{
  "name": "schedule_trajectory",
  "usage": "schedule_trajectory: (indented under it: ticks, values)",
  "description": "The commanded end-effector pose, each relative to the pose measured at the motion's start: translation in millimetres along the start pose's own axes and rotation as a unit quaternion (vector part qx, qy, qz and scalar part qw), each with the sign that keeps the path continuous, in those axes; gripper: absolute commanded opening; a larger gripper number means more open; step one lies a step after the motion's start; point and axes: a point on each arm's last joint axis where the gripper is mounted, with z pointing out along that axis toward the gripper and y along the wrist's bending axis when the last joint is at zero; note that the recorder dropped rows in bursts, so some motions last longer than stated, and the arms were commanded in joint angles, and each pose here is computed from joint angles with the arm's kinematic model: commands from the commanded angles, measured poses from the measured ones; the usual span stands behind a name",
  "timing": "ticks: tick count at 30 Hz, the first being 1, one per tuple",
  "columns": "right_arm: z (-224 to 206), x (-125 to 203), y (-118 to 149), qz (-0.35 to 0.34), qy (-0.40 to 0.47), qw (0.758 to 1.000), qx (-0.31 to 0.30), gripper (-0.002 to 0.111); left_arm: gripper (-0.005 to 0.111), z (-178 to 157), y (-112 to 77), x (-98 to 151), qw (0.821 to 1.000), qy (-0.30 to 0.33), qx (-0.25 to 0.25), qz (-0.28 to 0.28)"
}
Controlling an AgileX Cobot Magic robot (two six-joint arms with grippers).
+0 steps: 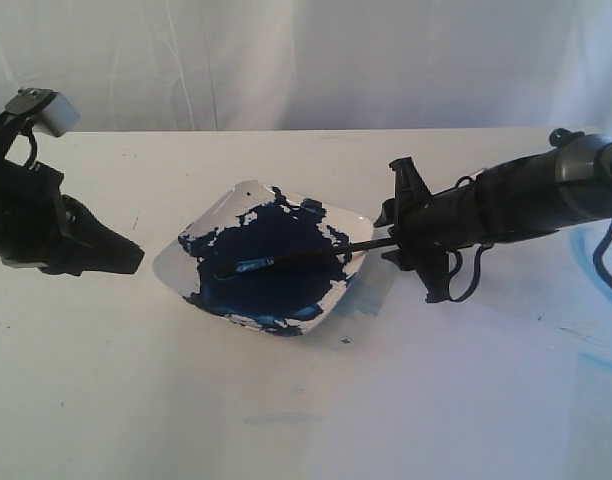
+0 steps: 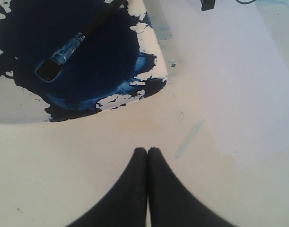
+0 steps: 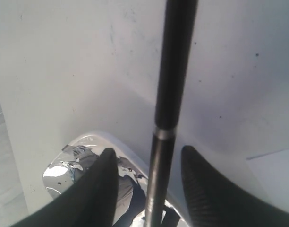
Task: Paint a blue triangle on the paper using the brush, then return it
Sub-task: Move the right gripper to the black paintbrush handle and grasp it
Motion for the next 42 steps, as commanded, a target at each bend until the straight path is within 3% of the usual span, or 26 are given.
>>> schedule_trajectory:
  ticks: [1, 18, 29, 38, 42]
  values:
    - [1, -2, 2, 0.002, -0.012, 1.000, -0.003, 0.041, 0.000, 0, -2.9, -1, 1.000, -0.003, 0.011, 0.001]
    - [12, -4, -2, 0.024, -0.013, 1.000, 0.004, 0.041, 0.000, 0, -2.9, -1, 1.000, -0.003, 0.011, 0.001]
    - [18, -4, -4, 0.044, -0.010, 0.999, 0.006, 0.023, 0.000, 0, -2.9, -1, 1.000, -0.003, 0.011, 0.001]
    - [18, -5, -4, 0.047, -0.016, 0.999, 0.006, 0.001, 0.000, 0, -2.9, -1, 1.000, -0.003, 0.011, 0.001]
    - [18, -6, -4, 0.049, -0.017, 0.999, 0.006, 0.000, 0.000, 0, -2.9, -1, 1.000, -0.003, 0.011, 0.001]
